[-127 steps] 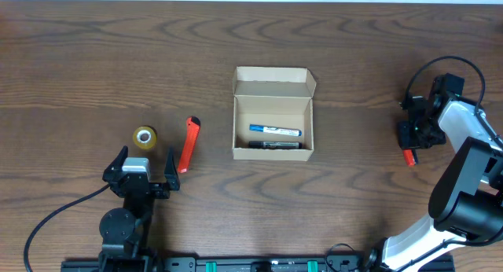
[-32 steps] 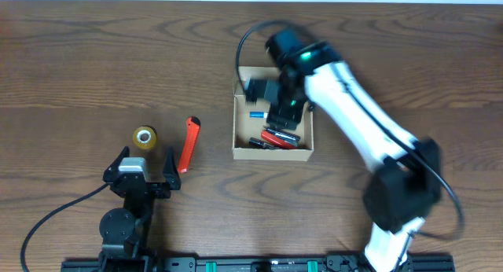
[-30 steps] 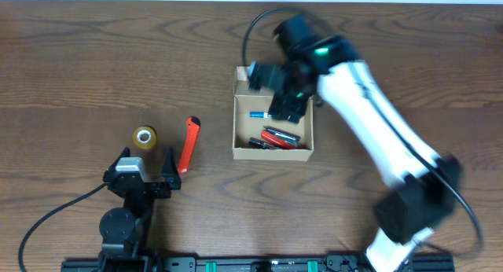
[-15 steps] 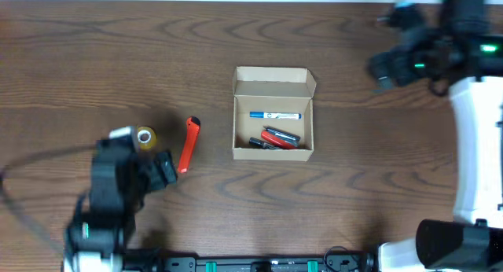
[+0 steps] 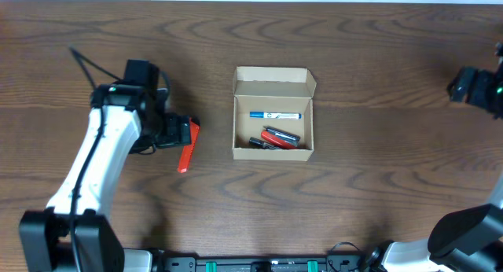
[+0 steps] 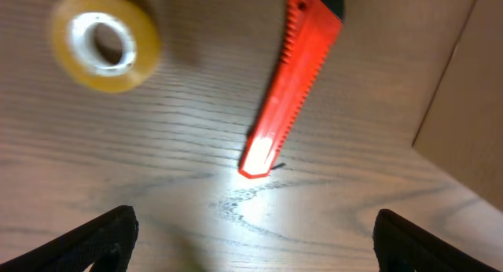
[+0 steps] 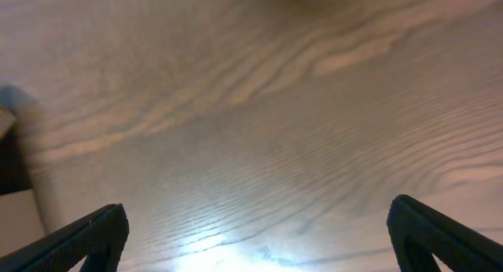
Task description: Pack container
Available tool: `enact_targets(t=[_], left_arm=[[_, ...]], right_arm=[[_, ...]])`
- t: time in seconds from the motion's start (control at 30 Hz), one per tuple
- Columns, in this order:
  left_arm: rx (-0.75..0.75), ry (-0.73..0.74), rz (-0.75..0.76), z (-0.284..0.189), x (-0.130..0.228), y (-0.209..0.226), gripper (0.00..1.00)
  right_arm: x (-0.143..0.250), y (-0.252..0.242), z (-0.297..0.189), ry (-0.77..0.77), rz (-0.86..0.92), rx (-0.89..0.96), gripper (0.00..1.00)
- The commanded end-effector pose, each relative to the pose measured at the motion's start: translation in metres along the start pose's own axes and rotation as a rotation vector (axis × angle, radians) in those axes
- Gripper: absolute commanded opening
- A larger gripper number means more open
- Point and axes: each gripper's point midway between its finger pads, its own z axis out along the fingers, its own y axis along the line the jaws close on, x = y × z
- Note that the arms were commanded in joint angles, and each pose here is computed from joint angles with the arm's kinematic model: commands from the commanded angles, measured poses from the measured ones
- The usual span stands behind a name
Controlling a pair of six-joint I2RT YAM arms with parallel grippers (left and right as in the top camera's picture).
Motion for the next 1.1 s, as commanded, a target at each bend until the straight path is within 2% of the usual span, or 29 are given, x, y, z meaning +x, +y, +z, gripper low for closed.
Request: enact_targets(t=[0.0, 0.07, 0.3, 0.43, 0.77, 1.07], left_arm=[[-0.045, -0.025, 0.133, -0.006, -0.006, -0.009, 0.95], [-0.096, -0.04, 0.177, -0.005, -0.007, -0.011, 0.97], [-0.12, -0.104, 0.273, -0.003, -0.019, -0.025, 0.95], [-0.138, -0.114, 0.28, 0.005, -0.025, -0.023, 0.95], [-0.149, 0.032, 0.294, 0.062, -0.024, -0.02, 0.96], [-0.133, -0.022, 0.279, 0.078, -0.043, -0.026, 1.0]], right_arm=[[0.028, 0.004, 0.03, 0.076, 0.038, -0.027, 0.99], [0.042, 0.006, 0.047, 0.101, 0.038, -0.036, 0.99], [0.066, 0.013, 0.075, 0.132, 0.046, -0.08, 0.99], [0.066, 0.018, 0.077, 0.131, 0.038, -0.093, 0.99], [0.066, 0.039, 0.079, 0.137, -0.017, -0.121, 0.99], [0.068, 0.049, 0.079, 0.148, -0.055, -0.133, 0.99]])
